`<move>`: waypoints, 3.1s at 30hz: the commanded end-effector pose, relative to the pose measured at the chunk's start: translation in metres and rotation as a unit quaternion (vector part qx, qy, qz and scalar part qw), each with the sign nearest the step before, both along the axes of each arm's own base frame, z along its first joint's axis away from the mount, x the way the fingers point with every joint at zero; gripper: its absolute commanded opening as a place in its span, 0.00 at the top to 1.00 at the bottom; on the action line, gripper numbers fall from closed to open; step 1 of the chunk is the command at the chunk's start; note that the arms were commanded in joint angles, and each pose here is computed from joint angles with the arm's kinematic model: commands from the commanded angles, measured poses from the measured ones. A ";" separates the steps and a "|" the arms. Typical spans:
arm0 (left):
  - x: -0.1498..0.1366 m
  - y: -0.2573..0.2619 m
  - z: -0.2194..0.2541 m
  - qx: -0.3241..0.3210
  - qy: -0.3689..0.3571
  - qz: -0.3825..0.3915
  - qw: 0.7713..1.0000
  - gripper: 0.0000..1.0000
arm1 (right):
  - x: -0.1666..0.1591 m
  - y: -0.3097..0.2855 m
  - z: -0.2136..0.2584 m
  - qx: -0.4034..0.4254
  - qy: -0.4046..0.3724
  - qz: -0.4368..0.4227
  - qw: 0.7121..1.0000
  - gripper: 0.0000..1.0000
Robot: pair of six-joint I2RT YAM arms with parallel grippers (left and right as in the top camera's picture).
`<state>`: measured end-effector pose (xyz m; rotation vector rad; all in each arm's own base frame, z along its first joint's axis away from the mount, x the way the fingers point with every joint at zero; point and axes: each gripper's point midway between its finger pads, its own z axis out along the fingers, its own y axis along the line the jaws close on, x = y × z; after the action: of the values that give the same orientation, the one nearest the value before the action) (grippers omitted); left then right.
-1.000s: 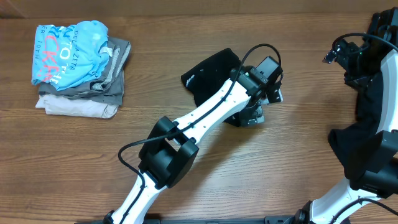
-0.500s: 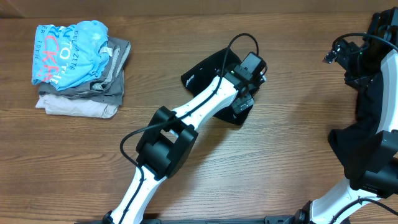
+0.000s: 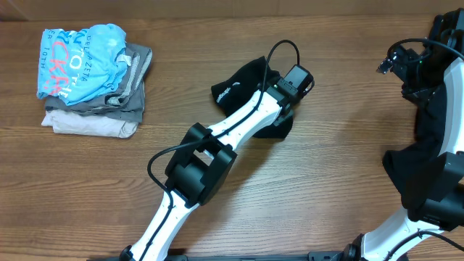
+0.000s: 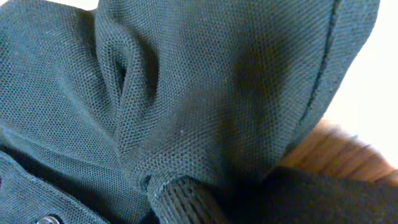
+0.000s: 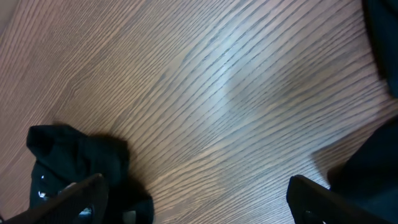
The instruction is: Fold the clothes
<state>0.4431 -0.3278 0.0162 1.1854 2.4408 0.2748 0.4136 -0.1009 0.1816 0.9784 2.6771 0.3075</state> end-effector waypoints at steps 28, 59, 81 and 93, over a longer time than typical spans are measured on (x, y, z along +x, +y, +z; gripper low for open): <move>0.087 0.328 0.310 0.109 -0.219 0.295 0.924 0.96 | -0.002 0.000 -0.005 -0.005 0.005 0.011 1.000 0.04; 0.102 0.538 0.243 -0.054 -0.158 0.180 0.969 0.96 | -0.010 0.004 -0.007 0.010 0.024 -0.002 1.000 0.04; 0.102 0.332 0.281 -0.370 -0.064 0.150 0.915 0.00 | -0.007 0.020 0.008 0.007 0.001 0.048 0.999 0.10; 0.097 0.299 0.287 -0.424 -0.025 0.169 0.889 0.00 | -0.056 0.090 0.148 -0.139 -0.115 0.174 0.968 0.00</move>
<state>0.5479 -0.0223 0.2772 0.3633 2.3266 -0.5905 0.3765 -0.0195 0.2897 0.4398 2.6697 0.1482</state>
